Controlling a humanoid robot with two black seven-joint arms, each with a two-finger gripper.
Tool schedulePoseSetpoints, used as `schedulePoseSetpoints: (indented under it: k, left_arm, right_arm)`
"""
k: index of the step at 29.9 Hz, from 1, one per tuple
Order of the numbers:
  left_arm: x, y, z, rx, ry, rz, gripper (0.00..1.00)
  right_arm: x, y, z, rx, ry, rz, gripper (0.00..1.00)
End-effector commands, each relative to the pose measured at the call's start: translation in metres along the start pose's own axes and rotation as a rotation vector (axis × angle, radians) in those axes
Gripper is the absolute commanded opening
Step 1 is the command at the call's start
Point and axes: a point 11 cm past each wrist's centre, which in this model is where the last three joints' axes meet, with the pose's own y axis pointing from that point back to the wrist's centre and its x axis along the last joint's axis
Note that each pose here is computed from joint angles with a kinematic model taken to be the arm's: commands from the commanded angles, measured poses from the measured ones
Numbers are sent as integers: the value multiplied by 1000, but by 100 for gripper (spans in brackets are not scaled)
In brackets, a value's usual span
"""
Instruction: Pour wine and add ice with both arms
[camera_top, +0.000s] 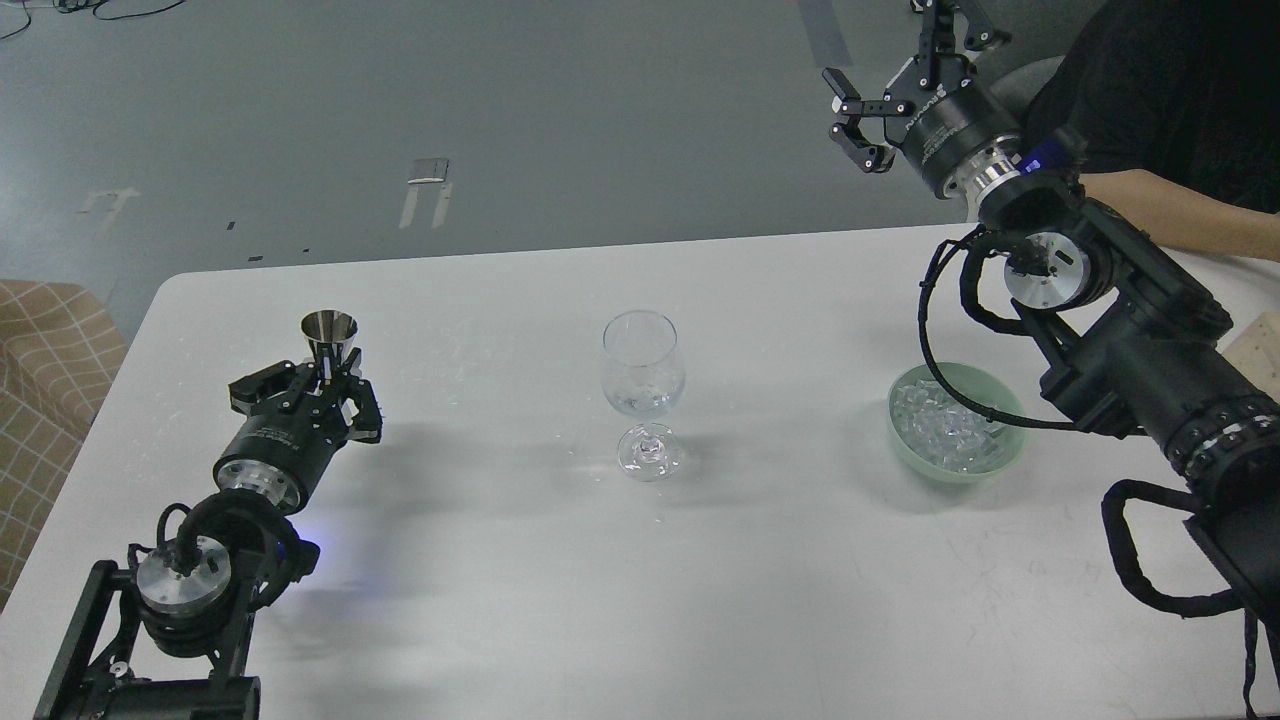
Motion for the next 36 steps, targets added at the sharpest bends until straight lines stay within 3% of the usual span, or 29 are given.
schedulePoseSetpoints:
  k: [1,12,32,35,36]
  left_arm:
    - [5,0,0,-2,1,13,27]
    - [8,-2,0,-4,-2,26,47]
    - [10,-3,1,11,-13,37,60]
    - [9,-2,0,16,-16,33,70]
    - [9,-3,-1,22,-19,32,78]
  right_arm:
    - [-1,0,0,0,-1,-2,100]
    - [0,0,0,0,0,1,100]
    - [0,0,-1,2,0,1,100]
    - [0,0,-1,2,0,1,100]
    - [0,0,-1,2,0,1,100]
